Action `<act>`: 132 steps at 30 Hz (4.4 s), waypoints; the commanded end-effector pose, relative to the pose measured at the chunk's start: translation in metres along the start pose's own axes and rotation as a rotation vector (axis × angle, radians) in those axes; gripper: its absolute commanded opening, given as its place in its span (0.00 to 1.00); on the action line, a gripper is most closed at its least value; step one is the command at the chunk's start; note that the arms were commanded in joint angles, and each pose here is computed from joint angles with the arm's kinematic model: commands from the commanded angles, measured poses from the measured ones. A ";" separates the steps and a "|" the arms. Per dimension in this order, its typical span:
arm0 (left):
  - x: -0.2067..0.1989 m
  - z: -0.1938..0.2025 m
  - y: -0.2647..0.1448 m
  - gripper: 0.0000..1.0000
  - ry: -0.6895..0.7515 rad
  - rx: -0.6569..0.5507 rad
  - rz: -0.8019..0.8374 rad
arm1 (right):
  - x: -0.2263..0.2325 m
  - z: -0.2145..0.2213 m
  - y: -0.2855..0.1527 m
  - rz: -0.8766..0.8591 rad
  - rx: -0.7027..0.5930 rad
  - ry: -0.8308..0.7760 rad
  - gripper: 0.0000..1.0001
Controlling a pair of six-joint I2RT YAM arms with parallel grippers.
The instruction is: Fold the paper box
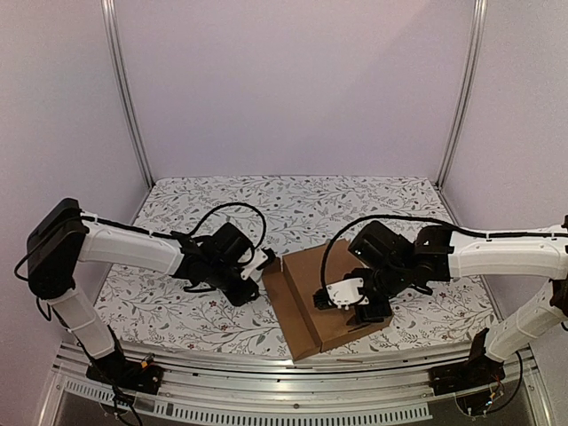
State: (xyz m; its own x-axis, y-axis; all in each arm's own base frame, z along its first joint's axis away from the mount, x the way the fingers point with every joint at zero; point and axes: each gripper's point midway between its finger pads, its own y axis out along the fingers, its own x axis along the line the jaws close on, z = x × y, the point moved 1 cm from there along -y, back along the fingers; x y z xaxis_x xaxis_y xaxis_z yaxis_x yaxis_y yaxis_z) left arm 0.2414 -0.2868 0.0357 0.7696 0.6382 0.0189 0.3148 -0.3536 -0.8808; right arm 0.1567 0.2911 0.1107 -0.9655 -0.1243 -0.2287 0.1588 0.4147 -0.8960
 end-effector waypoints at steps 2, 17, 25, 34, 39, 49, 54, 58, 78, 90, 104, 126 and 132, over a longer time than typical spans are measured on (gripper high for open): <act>0.031 -0.049 -0.012 0.41 0.023 -0.169 -0.058 | -0.005 -0.007 -0.005 -0.025 -0.041 0.047 0.64; 0.048 -0.066 0.025 0.32 0.048 -0.302 0.020 | 0.005 -0.008 0.004 -0.086 -0.055 0.051 0.65; 0.048 -0.056 0.035 0.16 0.051 -0.275 0.039 | 0.027 -0.023 0.013 -0.057 -0.005 -0.076 0.67; 0.043 -0.053 0.043 0.05 0.052 -0.271 0.080 | 0.039 -0.025 0.025 -0.043 0.045 -0.135 0.66; 0.041 -0.055 0.040 0.00 0.047 -0.279 0.094 | 0.026 -0.027 0.025 0.028 0.052 -0.112 0.68; 0.040 -0.031 0.028 0.00 -0.076 -0.188 0.073 | 0.030 -0.028 0.025 0.026 0.047 -0.111 0.72; 0.032 -0.013 0.022 0.00 -0.131 -0.121 0.076 | 0.040 -0.030 0.028 0.010 0.045 -0.134 0.73; 0.027 -0.008 0.018 0.00 -0.149 -0.085 0.070 | 0.046 -0.034 0.033 0.020 0.051 -0.171 0.73; 0.022 -0.006 0.014 0.00 -0.133 -0.017 0.057 | 0.030 -0.029 0.039 0.156 0.108 -0.175 0.66; 0.022 -0.010 0.007 0.00 -0.132 0.012 0.059 | 0.042 -0.023 0.047 0.080 0.120 -0.183 0.64; 0.016 -0.019 0.003 0.00 -0.100 0.088 0.089 | 0.050 -0.013 0.052 0.015 0.149 -0.204 0.60; 0.016 -0.033 0.008 0.00 -0.071 0.197 0.098 | 0.057 -0.009 0.057 -0.031 0.154 -0.215 0.59; 0.020 -0.042 0.009 0.00 -0.046 0.234 0.053 | 0.058 -0.010 0.058 -0.038 0.153 -0.217 0.59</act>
State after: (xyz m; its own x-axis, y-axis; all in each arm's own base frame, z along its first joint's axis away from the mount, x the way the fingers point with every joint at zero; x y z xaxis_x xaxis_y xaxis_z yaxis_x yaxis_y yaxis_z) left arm 0.2881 -0.2994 0.0459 0.7282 0.6816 -0.0715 0.1517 -0.2620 -0.9531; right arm 0.1203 0.3293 0.0720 -0.8884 -0.2906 -0.3553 0.2511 0.3404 -0.9062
